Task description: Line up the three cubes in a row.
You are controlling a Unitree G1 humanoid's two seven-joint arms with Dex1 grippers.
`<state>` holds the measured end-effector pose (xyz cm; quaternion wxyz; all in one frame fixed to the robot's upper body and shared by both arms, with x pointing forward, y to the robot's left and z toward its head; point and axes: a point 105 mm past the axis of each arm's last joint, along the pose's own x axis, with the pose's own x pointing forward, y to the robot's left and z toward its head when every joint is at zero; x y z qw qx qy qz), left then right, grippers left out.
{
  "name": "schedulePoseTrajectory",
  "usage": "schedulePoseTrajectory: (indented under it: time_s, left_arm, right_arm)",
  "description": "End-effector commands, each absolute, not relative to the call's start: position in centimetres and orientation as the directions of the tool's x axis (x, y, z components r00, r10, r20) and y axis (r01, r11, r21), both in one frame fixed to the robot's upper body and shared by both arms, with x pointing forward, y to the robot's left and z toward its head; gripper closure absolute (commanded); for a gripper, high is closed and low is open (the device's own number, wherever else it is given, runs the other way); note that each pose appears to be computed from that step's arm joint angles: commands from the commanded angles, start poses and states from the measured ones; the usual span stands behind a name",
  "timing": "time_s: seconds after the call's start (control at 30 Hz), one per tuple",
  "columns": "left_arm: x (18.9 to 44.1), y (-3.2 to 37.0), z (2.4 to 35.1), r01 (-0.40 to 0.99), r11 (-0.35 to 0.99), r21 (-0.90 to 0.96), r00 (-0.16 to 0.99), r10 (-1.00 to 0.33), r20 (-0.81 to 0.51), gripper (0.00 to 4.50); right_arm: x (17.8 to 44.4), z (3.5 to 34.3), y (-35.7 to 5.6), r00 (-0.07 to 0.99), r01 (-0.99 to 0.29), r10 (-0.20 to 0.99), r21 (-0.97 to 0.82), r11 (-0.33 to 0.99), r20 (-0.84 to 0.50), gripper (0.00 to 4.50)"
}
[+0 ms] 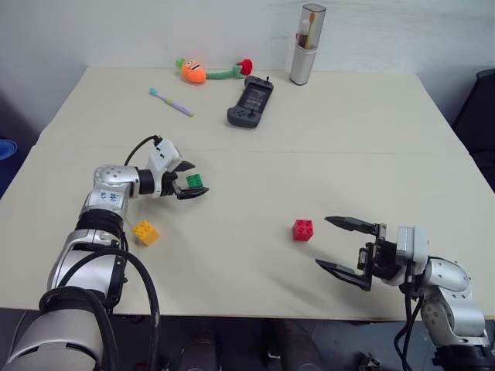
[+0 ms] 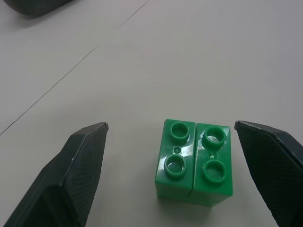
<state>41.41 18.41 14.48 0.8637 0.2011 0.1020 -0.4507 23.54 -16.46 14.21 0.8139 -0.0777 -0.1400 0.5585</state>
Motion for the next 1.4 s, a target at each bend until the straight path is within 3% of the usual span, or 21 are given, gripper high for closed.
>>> schedulePoseTrajectory:
  time_s: [0.03, 0.3, 0.5, 0.6, 0.9, 1.07, 1.4]
  left_arm:
    - [41.8, 18.2, 15.1, 0.825, 0.475, 0.305, 0.564, -0.724, -0.397, 0.52]
    - [41.1, 17.5, 15.6, 0.877, 0.360, 0.318, 0.474, -0.757, -0.449, 3.01]
    - [38.0, 10.4, 17.6, 0.953, -0.016, 0.302, 0.131, -0.878, -0.460, 3.00]
    - [35.8, 7.9, 16.7, 0.948, -0.131, 0.290, 0.039, -0.857, -0.515, 3.00]
    - [33.1, 5.3, 13.1, 0.956, -0.123, 0.266, 0.054, -0.817, -0.574, 3.00]
    - [33.4, 4.0, 13.0, 0.956, -0.078, 0.282, 0.099, -0.820, -0.563, 3.00]
    - [32.9, 1.9, 12.2, 0.954, -0.108, 0.279, 0.080, -0.807, -0.585, 3.00]
  right_arm:
    - [23.0, 15.4, -16.7, 0.366, -0.857, 0.914, -0.318, 0.405, 0.177, 0.00]
    - [23.1, 16.0, -16.5, 0.392, -0.841, 0.903, -0.329, 0.429, 0.176, 0.00]
    - [23.0, 16.6, -17.1, 0.400, -0.842, 0.905, -0.332, 0.425, 0.144, 0.00]
    - [22.7, 16.7, -17.4, 0.381, -0.858, 0.918, -0.330, 0.394, 0.106, 0.00]
    - [22.5, 16.5, -17.8, 0.384, -0.872, 0.921, -0.304, 0.384, 0.060, 0.00]
    - [22.3, 16.2, -18.3, 0.425, -0.857, 0.904, -0.297, 0.421, 0.054, 0.00]
    - [22.4, 16.3, -17.7, 0.436, -0.850, 0.897, -0.295, 0.437, 0.070, 0.00]
